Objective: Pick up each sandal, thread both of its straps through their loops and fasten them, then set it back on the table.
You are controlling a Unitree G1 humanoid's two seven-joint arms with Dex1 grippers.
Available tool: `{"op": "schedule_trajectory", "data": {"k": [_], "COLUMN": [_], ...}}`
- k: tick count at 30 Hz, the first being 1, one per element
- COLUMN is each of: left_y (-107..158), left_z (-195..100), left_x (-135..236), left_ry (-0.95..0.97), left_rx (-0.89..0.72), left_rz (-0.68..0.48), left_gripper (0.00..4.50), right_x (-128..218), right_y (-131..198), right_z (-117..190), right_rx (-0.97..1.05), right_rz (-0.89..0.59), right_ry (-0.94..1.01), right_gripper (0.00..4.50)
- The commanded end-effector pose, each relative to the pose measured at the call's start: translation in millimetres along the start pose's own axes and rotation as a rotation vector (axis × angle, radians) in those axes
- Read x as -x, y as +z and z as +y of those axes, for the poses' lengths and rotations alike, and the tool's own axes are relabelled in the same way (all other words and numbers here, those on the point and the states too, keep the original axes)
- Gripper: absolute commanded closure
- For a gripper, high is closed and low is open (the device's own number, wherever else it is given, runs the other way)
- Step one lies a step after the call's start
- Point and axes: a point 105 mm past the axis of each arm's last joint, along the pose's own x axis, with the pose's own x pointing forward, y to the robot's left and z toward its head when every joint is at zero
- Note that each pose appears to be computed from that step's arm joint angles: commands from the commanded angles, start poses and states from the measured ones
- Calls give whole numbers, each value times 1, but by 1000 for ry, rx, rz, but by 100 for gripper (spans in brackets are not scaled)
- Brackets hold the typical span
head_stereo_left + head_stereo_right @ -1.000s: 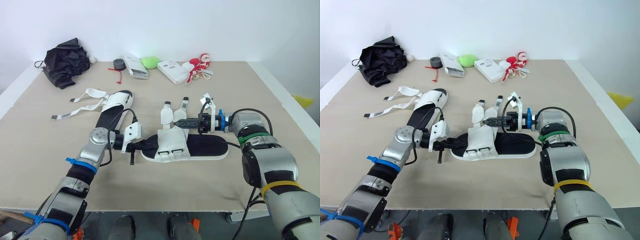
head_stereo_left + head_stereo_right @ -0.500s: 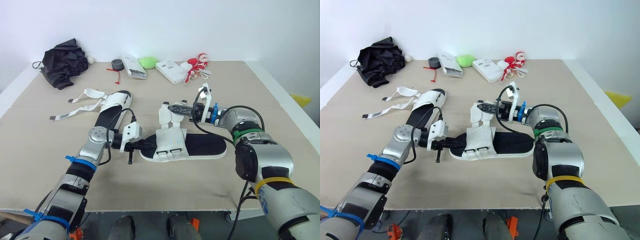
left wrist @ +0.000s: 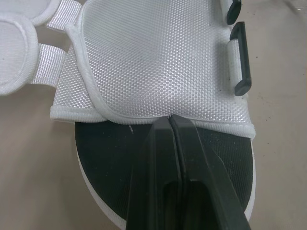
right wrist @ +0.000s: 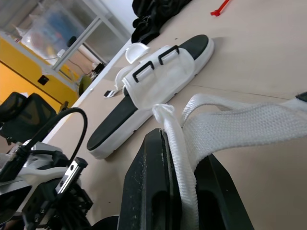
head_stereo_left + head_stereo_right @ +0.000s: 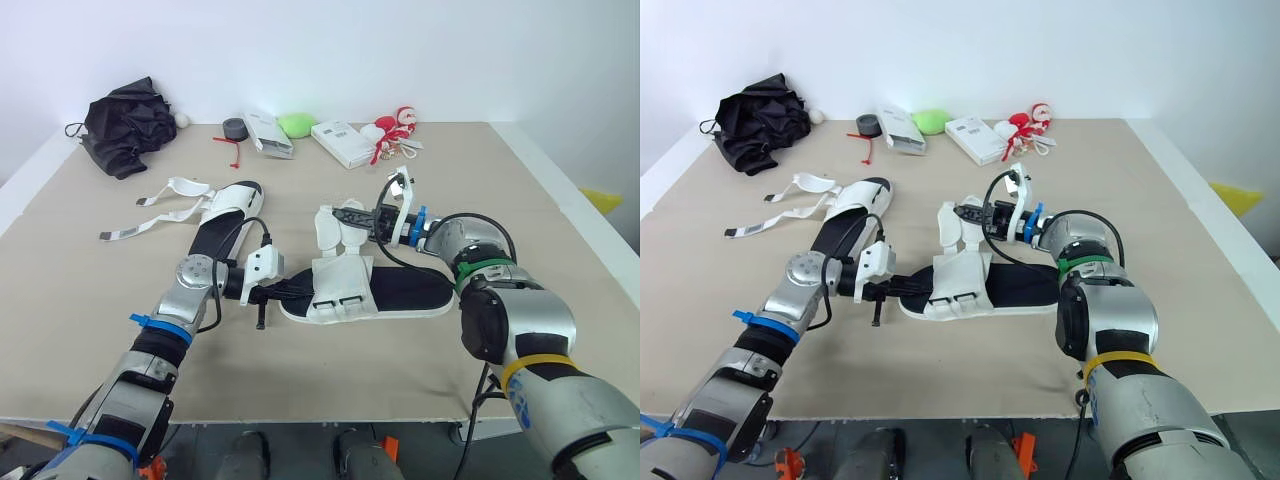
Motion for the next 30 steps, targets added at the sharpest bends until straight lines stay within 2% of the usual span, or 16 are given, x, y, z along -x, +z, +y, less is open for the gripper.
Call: {"op": "schedule_trajectory", "data": {"k": [1, 9, 14, 21, 28, 30], "left_y": [-35, -33, -32, -31, -31, -31], "left_z": [-24, -25, -26, -27, -28, -28], "left_x": [-6, -10, -12, -15, -19, -21], "left_ry": [-78, -89, -102, -110, -121, -122], "left_rx": [102, 100, 102, 102, 103, 102], "left_rz": [111, 108, 107, 100, 95, 90], "left_gripper": [450, 450, 450, 450, 450, 450], "right_x": [-1, 10, 20, 34, 47, 52], "right_y": [39, 39, 40, -1, -33, -51], "right_z": [14, 10, 25, 60, 85, 85], "right_rx": [106, 167, 272, 500, 669, 751], "right_rz": [-97, -96, -93, 136, 316, 425], "right_ry": [16, 25, 177, 440, 548, 555], "right_gripper": [446, 446, 446, 446, 446, 446]}}
